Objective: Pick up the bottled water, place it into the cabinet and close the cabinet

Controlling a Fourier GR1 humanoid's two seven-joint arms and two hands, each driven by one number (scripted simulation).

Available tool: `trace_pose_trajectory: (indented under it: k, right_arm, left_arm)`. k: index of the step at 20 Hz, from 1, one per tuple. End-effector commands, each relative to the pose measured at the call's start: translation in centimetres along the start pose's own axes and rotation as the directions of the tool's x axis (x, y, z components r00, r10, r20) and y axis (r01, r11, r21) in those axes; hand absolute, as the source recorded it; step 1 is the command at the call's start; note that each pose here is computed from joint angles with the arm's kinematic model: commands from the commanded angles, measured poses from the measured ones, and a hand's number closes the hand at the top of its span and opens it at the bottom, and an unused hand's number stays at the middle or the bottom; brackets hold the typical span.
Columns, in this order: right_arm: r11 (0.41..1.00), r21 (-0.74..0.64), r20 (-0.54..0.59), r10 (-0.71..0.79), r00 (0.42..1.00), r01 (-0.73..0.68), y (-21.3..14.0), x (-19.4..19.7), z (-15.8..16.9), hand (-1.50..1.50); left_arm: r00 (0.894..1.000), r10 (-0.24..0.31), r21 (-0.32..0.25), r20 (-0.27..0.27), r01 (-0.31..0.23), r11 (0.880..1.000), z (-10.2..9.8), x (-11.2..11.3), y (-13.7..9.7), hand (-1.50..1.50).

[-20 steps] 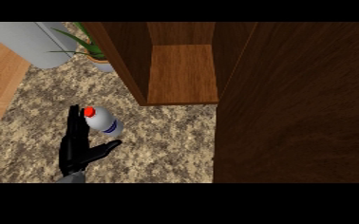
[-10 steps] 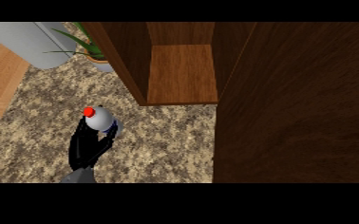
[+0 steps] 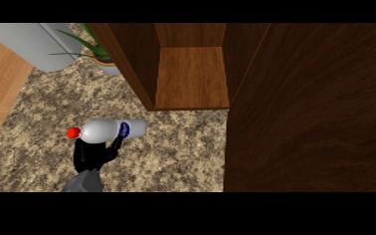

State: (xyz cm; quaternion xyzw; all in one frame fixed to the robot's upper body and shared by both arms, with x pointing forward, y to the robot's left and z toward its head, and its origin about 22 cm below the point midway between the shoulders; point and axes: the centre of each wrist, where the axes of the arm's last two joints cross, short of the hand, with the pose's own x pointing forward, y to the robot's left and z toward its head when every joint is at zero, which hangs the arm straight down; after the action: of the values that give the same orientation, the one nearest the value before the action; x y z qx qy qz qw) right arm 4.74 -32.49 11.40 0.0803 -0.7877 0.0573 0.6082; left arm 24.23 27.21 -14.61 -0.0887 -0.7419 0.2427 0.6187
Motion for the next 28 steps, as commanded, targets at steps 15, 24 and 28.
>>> trace_pose_trajectory:
  k: [15,24,28]
  right_arm:
    - [1.0,0.026,0.094,-0.016,0.995,0.014,2.3,4.6,-0.5,-1.5]
    - [1.0,0.015,0.083,-0.024,0.996,0.022,2.0,3.9,0.8,-1.5]
    - [1.0,0.026,0.078,-0.02,0.997,0.018,1.8,4.2,0.7,-1.5]
  left_arm:
    - [0.987,-0.159,-0.234,-0.034,0.147,0.961,-3.4,3.5,0.8,1.5]
    - [0.987,-0.158,-0.345,-0.033,0.137,0.929,-4.0,3.2,-8.9,1.5]
    - [0.983,-0.181,-0.317,-0.015,0.167,0.934,-5.3,4.5,-12.2,1.5]
